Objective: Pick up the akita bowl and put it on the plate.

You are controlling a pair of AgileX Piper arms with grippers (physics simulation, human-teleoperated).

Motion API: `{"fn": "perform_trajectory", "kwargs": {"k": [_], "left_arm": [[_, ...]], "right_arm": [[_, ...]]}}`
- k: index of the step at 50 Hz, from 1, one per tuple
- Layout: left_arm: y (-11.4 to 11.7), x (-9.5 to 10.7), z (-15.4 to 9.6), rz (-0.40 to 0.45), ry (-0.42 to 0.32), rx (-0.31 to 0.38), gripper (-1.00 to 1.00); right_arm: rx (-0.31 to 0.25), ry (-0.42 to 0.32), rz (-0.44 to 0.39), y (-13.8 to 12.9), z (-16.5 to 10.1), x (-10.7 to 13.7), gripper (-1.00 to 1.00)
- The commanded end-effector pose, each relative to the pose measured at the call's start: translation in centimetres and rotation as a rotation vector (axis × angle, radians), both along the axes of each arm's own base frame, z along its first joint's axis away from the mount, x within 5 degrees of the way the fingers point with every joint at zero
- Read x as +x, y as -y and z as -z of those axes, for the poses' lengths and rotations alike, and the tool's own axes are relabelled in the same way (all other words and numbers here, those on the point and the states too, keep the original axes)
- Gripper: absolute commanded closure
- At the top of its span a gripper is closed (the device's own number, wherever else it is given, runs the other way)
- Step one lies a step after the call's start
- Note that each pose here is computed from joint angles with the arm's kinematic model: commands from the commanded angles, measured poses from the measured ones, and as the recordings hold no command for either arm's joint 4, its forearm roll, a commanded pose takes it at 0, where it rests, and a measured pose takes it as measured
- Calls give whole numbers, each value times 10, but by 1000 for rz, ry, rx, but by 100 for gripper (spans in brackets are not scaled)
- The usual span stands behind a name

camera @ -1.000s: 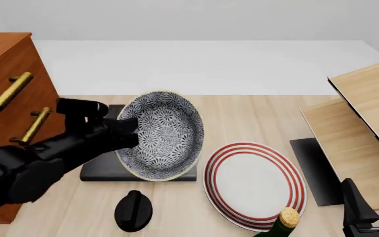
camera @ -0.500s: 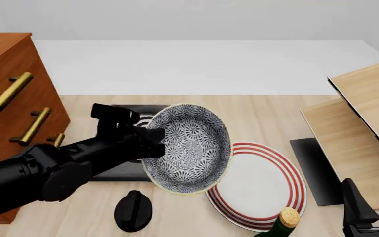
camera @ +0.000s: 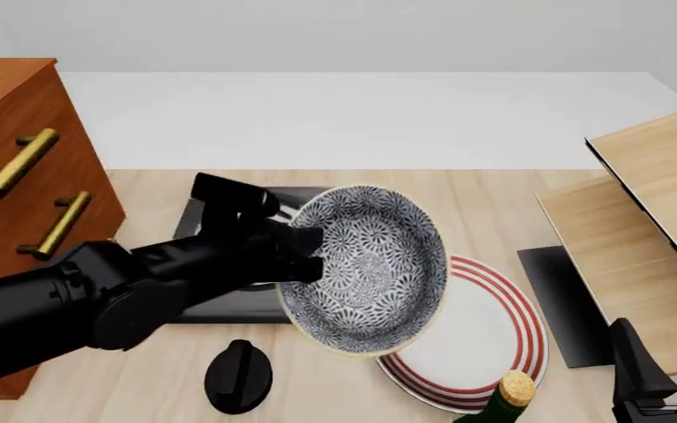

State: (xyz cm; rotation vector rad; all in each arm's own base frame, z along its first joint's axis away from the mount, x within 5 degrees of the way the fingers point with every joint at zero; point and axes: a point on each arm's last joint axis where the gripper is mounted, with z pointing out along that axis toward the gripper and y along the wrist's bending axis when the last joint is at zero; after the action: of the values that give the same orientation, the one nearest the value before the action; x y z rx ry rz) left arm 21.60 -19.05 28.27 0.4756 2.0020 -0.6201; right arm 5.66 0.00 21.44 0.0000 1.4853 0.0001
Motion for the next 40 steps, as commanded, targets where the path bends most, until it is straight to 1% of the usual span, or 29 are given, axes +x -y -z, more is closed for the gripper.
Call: {"fn": "perform_trajectory", "kwargs": {"k": [1, 11, 16, 19, 20, 25, 35, 40], "left_arm": [[12, 4, 2, 14, -18, -5, 100], [18, 19, 8, -8, -27, -9, 100], [23, 24, 17, -16, -46, -19, 100], [28, 24, 21, -11, -56, -24, 100], [31, 21, 22, -5, -72, -36, 100], [38, 18, 24, 17, -73, -30, 100], [49, 20, 33, 34, -83, -25, 100], [55, 21, 41, 38, -92, -26, 100]], "right_arm": [[0, 0, 0, 0, 0, 0, -100], [0, 0, 0, 0, 0, 0, -100], [0, 0, 0, 0, 0, 0, -100], [0, 0, 0, 0, 0, 0, -100], [0, 0, 0, 0, 0, 0, -100], [0, 0, 0, 0, 0, 0, -100], [0, 0, 0, 0, 0, 0, -100], [0, 0, 0, 0, 0, 0, -100]]}}
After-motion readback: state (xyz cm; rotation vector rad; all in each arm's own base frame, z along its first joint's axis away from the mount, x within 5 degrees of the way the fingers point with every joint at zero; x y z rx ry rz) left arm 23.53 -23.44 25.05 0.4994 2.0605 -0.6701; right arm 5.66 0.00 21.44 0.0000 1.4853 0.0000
